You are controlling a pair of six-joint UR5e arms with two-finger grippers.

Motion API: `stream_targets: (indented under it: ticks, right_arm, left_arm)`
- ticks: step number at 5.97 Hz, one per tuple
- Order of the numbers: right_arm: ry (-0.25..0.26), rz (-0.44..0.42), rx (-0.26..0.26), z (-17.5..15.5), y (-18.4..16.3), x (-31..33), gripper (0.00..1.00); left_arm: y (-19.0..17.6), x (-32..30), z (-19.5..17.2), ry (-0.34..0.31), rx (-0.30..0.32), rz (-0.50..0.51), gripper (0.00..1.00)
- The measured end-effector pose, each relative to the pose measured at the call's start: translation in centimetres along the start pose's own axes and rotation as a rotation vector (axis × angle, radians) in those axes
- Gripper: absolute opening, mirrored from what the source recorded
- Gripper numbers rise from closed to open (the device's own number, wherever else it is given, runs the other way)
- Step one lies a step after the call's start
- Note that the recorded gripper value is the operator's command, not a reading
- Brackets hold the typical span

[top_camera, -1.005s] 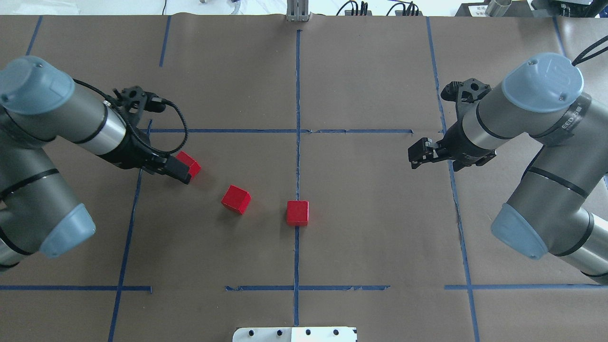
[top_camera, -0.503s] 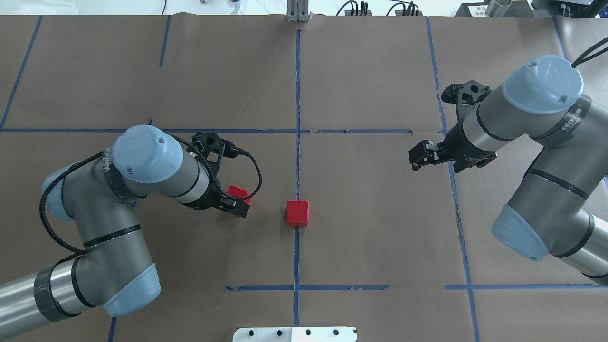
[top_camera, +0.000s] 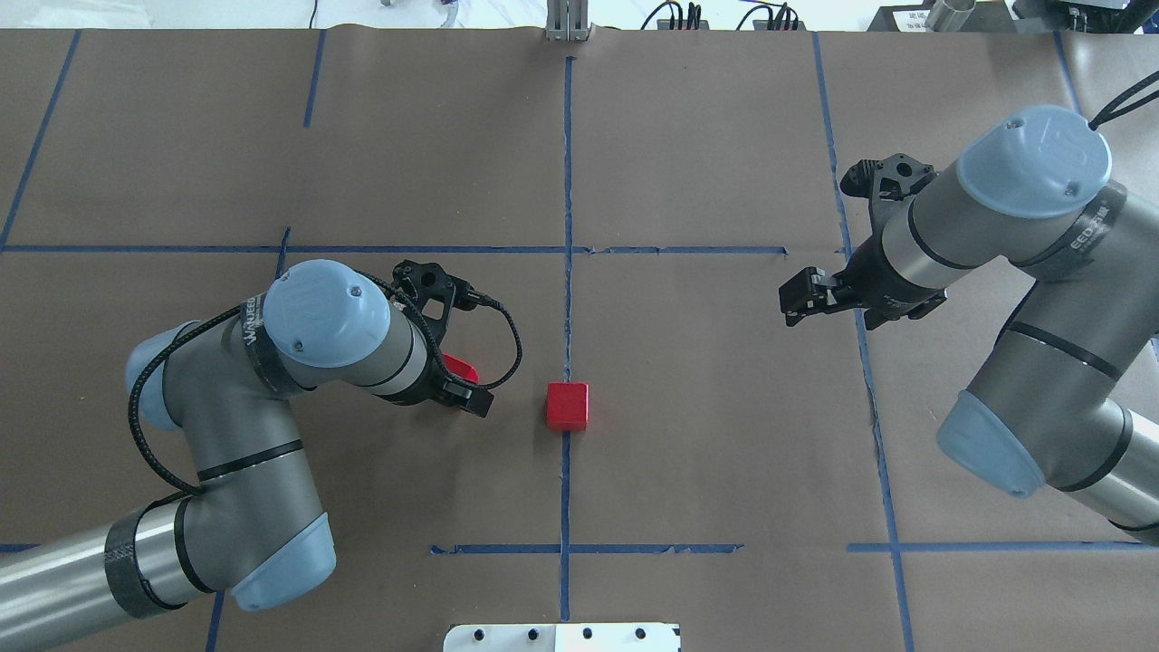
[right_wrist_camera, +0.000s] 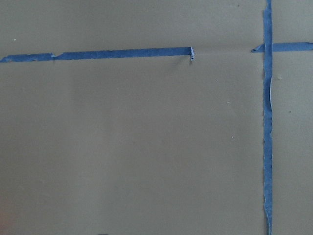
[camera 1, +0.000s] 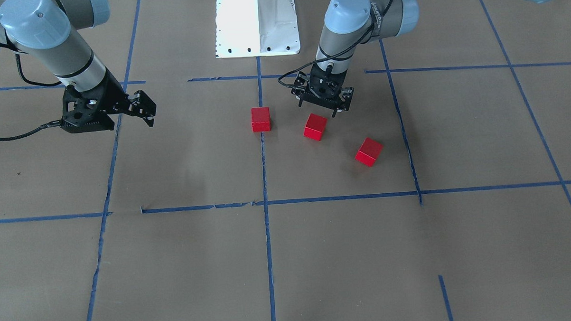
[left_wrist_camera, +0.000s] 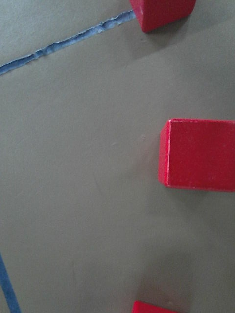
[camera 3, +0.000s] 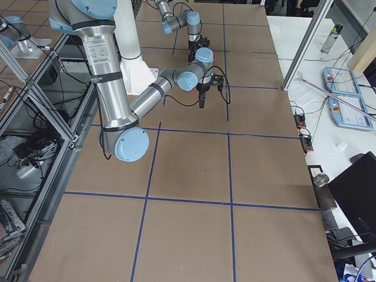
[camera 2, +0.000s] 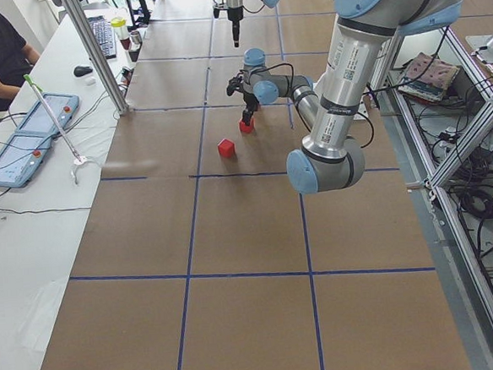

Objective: Form red blocks into L shape at center
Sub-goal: 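Grasp the red cube nearest the center cube with the left gripper, then place the held cube against the center cube, farther from the robot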

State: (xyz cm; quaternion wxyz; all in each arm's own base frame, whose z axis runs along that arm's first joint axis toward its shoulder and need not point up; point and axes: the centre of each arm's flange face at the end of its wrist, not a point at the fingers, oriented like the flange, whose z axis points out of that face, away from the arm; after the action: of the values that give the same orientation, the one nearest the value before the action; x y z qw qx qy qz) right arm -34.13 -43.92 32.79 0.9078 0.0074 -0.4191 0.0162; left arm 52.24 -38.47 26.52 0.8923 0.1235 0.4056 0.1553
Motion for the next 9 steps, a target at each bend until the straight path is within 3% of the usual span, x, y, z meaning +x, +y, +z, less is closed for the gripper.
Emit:
stream_targets:
  ticks: [2, 3, 4, 5, 6, 9]
  right_arm:
    - [-0.002, -0.001, 0.000, -0.1, 0.0, 0.0, 1.00]
    - [-0.004, -0.001, 0.000, -0.2, 0.1, -0.1, 1.00]
    - [-0.006, -0.002, 0.002, -0.3, 0.1, -0.2, 1.00]
    - [-0.007, -0.004, 0.003, -0.4, 0.2, -0.2, 1.00]
    - [-0.008, -0.004, 0.003, -0.4, 0.2, -0.2, 1.00]
    - [-0.009, -0.005, 0.004, -0.5, 0.2, -0.3, 1.00]
  left_arm:
    - [-0.7, 0.2, 1.3, -0.018, -0.006, -0.002, 0.96]
    - [-1.0, 0.4, 1.8, -0.024, -0.010, -0.003, 0.84]
    - [-1.2, 0.2, 2.3, -0.035, -0.008, -0.005, 0.36]
    - [-1.5, 0.0, 2.7, -0.046, 0.003, -0.005, 0.07]
    - [-1.9, -0.1, 2.9, -0.050, 0.016, -0.005, 0.00]
    - [-7.1, 2.8, 1.8, -0.039, 0.064, -0.038, 0.00]
